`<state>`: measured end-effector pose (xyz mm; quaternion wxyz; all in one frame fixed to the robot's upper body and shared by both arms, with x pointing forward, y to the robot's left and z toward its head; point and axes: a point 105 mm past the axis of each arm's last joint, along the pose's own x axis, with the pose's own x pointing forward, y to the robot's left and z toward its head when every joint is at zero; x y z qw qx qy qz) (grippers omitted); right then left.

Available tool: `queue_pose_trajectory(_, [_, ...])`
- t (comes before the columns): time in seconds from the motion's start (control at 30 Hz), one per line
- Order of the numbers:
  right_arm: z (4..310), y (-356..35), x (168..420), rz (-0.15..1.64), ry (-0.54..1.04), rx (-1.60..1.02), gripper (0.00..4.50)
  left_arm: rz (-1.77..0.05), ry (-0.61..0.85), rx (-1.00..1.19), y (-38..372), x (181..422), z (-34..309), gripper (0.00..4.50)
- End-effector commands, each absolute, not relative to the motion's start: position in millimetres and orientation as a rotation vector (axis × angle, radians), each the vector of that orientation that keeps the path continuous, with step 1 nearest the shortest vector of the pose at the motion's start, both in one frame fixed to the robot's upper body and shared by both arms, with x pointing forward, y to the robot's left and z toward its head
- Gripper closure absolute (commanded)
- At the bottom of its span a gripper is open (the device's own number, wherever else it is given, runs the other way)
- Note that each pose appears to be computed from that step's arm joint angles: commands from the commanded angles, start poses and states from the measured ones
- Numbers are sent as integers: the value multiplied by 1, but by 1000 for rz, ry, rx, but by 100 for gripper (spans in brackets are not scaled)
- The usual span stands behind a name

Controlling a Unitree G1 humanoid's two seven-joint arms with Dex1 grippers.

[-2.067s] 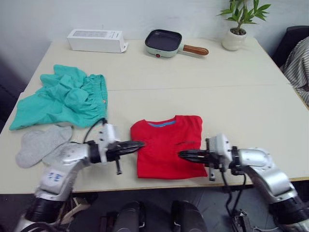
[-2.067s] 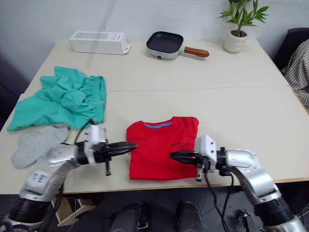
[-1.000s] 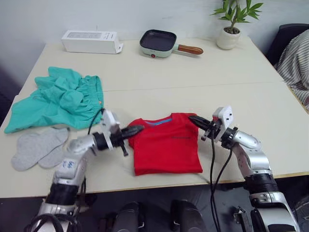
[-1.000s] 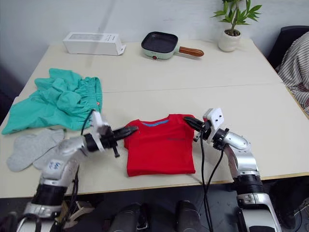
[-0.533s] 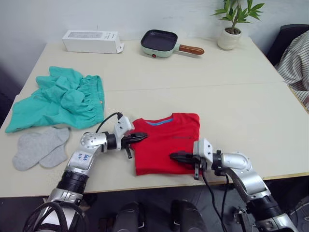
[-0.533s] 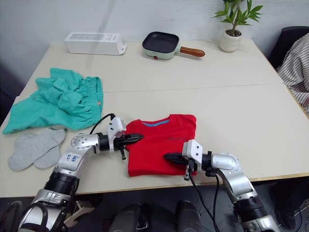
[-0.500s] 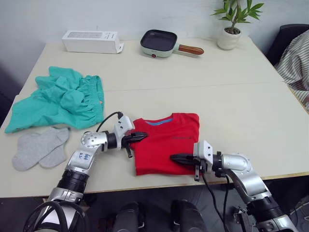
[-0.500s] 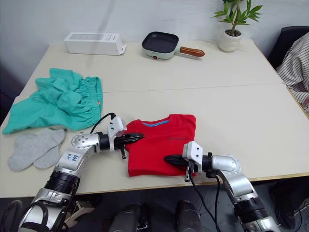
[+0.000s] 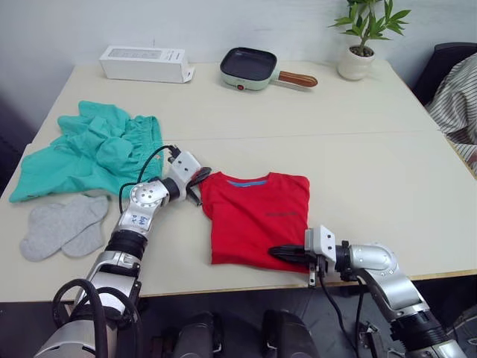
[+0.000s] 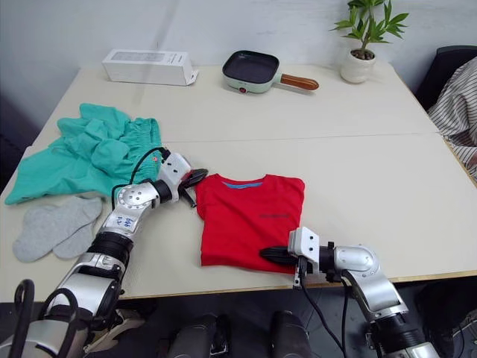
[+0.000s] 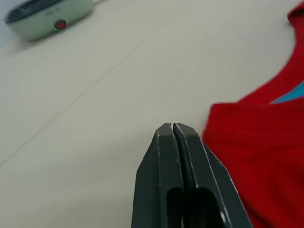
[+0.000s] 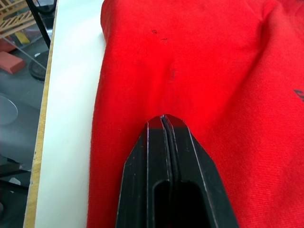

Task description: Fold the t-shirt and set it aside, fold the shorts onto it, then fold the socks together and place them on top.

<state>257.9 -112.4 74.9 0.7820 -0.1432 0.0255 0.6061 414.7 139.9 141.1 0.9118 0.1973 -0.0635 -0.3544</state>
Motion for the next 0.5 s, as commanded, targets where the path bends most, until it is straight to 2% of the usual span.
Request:
queue_pose_trajectory(0.03, [86,-109,253,1314,29,-235,449,-902,-331,337,125,392,182,445])
queue_pose_trajectory(0.1, [96,-106,255,1309,1,-203,449,-1037,-337,339,114,369,185,445])
queue_pose_trajectory(0.2, [107,-100,262,1281,-44,-179,449,-1161,-244,389,100,342,164,445])
queue_pose_trajectory(0.3, [105,-90,278,1226,-60,-215,449,-1159,-119,447,95,328,126,445])
queue_pose_trajectory(0.43, [98,-87,294,1165,-60,-249,449,-1102,-33,442,95,319,101,445])
queue_pose_trajectory(0.5, [98,-93,312,1081,-70,-254,449,-1088,11,436,96,312,91,445])
